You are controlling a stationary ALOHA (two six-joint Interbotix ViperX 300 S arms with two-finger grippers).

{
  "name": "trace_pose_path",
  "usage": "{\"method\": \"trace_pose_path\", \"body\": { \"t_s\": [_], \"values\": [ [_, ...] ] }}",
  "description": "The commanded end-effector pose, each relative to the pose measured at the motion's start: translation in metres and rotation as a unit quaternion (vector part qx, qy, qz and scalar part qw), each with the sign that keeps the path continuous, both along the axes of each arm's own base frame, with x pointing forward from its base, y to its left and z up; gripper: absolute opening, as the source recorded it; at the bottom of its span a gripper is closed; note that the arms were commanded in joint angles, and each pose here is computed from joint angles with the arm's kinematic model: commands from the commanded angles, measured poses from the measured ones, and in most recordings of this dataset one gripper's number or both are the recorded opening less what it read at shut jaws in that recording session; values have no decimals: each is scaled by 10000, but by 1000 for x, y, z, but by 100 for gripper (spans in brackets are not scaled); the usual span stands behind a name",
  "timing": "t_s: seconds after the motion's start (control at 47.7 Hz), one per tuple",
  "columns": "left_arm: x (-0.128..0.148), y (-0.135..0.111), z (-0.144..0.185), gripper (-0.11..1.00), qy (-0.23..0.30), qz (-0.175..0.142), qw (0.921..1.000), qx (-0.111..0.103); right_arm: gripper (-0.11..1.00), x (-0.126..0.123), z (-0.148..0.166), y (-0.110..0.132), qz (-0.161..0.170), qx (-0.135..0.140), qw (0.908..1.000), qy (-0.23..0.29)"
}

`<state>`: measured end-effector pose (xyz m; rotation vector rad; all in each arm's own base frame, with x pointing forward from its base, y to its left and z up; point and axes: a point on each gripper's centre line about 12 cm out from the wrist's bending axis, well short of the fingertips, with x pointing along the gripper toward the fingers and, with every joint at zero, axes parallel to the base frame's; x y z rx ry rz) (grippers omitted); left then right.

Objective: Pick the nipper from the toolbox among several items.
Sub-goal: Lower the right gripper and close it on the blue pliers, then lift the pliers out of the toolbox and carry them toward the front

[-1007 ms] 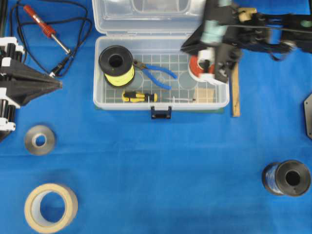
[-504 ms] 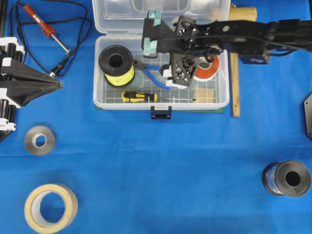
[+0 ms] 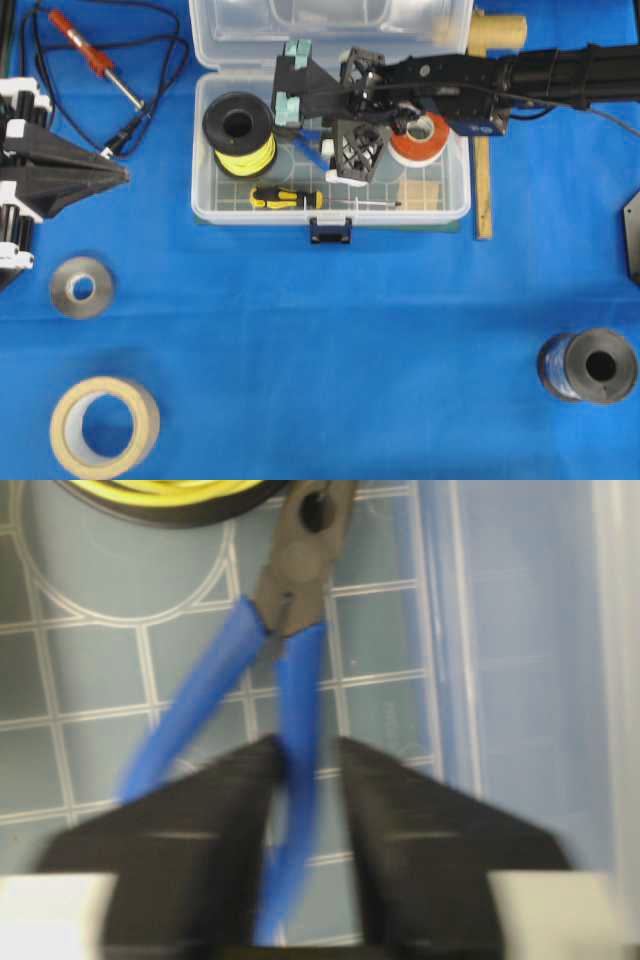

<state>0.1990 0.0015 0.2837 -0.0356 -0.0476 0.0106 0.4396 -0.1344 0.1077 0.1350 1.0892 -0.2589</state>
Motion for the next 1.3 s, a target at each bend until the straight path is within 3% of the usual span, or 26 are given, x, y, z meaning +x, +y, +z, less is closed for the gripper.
{"method": "trace_pose_path", "body": {
  "t_s": [0.0,0.042,0.231,0.483,0.692,0.881,1.112,1.28],
  "values": [
    [2,0,3,0,-15,1,10000,-15,20,1,6,-2,-31,0,10000,-56],
    [2,0,2,0,0,1,10000,-15,13,1,5,-1,-24,6,10000,-34],
    [1,0,3,0,-15,1,10000,-15,13,-1,29,-3,-89,-38,9997,-238],
    [1,1,4,0,-38,16,10000,-15,13,-19,108,-8,-194,-273,9956,-878],
    [0,6,4,0,-39,156,9999,-30,13,-41,164,7,-109,-383,9914,-1244],
    [0,10,3,0,-32,263,9996,-30,13,-48,174,60,409,-269,9893,-1376],
    [0,12,3,0,-31,302,9995,-22,13,-44,158,144,1079,148,9831,-1474],
    [0,12,3,0,-24,309,9995,-22,13,-39,129,178,1173,447,9816,-1441]
  ]
}}
